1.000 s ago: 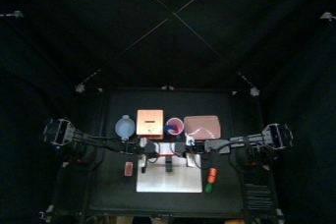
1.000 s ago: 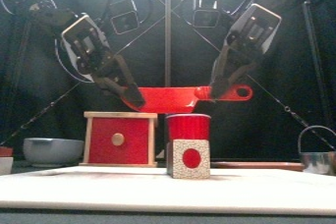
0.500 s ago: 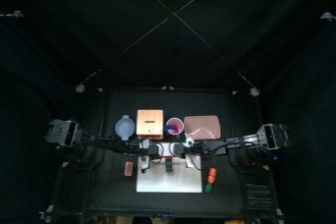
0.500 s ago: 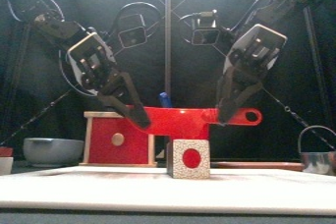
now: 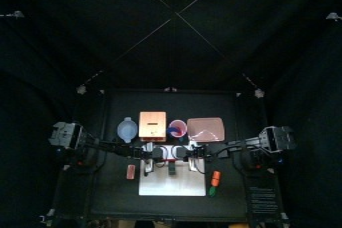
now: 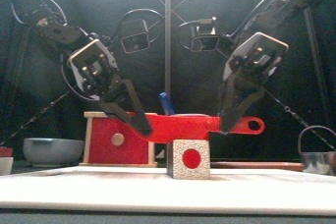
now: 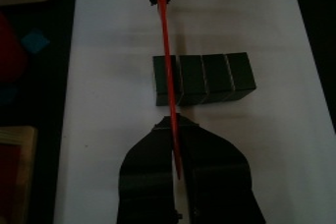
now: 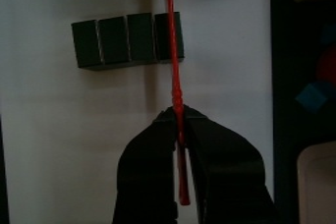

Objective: Cut the sushi into 4 pieces with the knife
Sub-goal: Cut the sushi into 4 pieces

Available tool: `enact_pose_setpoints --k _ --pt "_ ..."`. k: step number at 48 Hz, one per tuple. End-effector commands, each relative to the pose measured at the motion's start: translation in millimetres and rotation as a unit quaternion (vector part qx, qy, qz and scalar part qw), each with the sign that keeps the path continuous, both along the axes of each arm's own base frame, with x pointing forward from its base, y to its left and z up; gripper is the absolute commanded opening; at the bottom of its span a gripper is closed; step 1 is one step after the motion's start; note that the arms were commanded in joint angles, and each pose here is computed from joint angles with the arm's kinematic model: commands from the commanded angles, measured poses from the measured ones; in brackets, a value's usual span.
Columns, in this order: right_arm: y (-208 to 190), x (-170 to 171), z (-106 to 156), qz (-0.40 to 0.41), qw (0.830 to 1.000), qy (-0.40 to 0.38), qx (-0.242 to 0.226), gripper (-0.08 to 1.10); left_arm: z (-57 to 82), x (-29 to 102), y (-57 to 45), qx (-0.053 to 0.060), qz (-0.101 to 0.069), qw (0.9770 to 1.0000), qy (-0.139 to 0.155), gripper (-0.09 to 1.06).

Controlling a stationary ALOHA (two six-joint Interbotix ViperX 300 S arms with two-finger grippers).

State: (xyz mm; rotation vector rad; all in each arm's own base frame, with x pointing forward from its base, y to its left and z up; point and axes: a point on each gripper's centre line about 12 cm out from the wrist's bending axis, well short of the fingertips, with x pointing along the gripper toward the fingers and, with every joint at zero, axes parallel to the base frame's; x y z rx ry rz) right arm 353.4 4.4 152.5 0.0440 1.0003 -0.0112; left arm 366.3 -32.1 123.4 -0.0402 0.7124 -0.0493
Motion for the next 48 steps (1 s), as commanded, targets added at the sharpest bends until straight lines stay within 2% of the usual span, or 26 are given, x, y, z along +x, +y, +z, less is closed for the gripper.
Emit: enact_pose_setpoints --k 1,26,38,48 --pt "-1.3 2.7 4.7 -0.001 1.000 -0.008 -0.001 0.26 6.0 5.5 -6.3 0.001 -0.010 0.9999 -0.011 0.29" --pt "9.1 4.1 -4.5 0.014 1.000 0.011 -0.002 0.26 -0.9 3.6 -12.5 0.003 -0.019 0.9998 0.000 0.28" --pt "14.8 6.6 -6.8 0.021 1.000 0.014 -0.002 0.26 -6.1 1.5 -18.2 0.003 -0.026 0.9994 0.021 0.28" --pt "17.2 9.9 -3.7 0.024 1.000 0.008 -0.001 0.26 -6.1 1.1 -21.1 0.004 -0.031 0.9992 0.023 0.28"
